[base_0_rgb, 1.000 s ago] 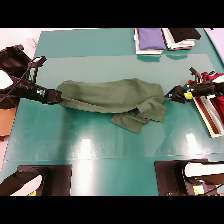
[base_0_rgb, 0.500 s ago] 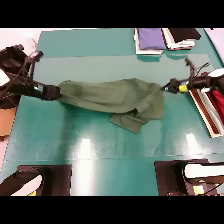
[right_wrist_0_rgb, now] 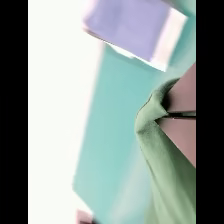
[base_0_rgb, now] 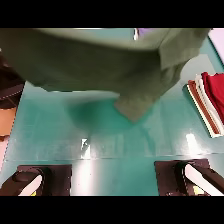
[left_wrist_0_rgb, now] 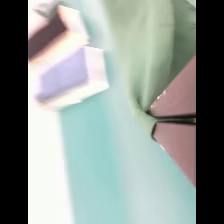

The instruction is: Fold the shirts.

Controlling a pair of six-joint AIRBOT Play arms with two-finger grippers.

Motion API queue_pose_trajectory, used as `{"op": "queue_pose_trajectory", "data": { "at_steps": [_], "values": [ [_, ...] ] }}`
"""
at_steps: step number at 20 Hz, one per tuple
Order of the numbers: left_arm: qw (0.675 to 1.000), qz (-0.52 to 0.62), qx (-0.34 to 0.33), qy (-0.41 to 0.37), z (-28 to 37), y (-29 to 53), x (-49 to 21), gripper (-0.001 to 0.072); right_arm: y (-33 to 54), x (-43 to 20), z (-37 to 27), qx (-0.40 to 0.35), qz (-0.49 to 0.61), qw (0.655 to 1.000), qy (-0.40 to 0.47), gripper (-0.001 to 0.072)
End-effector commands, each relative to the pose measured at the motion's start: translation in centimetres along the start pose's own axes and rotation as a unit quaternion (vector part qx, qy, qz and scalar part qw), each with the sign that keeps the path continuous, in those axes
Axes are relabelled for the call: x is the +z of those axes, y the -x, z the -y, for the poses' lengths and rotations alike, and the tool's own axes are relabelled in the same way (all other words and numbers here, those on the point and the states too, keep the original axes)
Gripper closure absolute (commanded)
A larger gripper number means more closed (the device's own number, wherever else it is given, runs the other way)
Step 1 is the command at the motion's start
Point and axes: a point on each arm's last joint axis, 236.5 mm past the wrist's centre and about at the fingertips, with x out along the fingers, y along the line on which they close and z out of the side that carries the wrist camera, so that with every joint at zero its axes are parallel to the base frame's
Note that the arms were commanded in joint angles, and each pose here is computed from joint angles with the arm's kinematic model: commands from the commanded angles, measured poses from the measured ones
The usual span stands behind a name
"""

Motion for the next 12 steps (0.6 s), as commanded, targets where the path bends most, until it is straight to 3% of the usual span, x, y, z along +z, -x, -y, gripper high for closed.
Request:
{"op": "queue_pose_trajectory", "data": {
  "at_steps": [1,4,6,10,12],
  "values": [
    [0.987,0.155,-0.014,-0.040,3.8,10.0,9.2,0.0687,8.2,8.1,-4.6,-0.038,0.107,0.992,0.055,0.0698],
    [0.973,0.222,-0.011,-0.055,4.8,14.5,12.1,0.0688,11.2,9.7,-4.9,-0.079,0.111,0.989,0.063,0.0699],
    [0.974,0.218,0.035,-0.052,2.7,14.5,12.1,0.0688,12.2,10.0,-4.0,-0.108,0.096,0.988,0.056,0.0700],
    [0.982,0.090,0.165,-0.033,-5.3,8.6,6.2,0.0687,10.5,8.9,-1.1,-0.106,0.057,0.993,0.004,0.0700],
    [0.983,-0.016,0.184,-0.021,-8.2,2.6,0.2,0.0687,6.9,6.0,0.4,-0.068,0.014,0.997,-0.040,0.0700]
  ]
}}
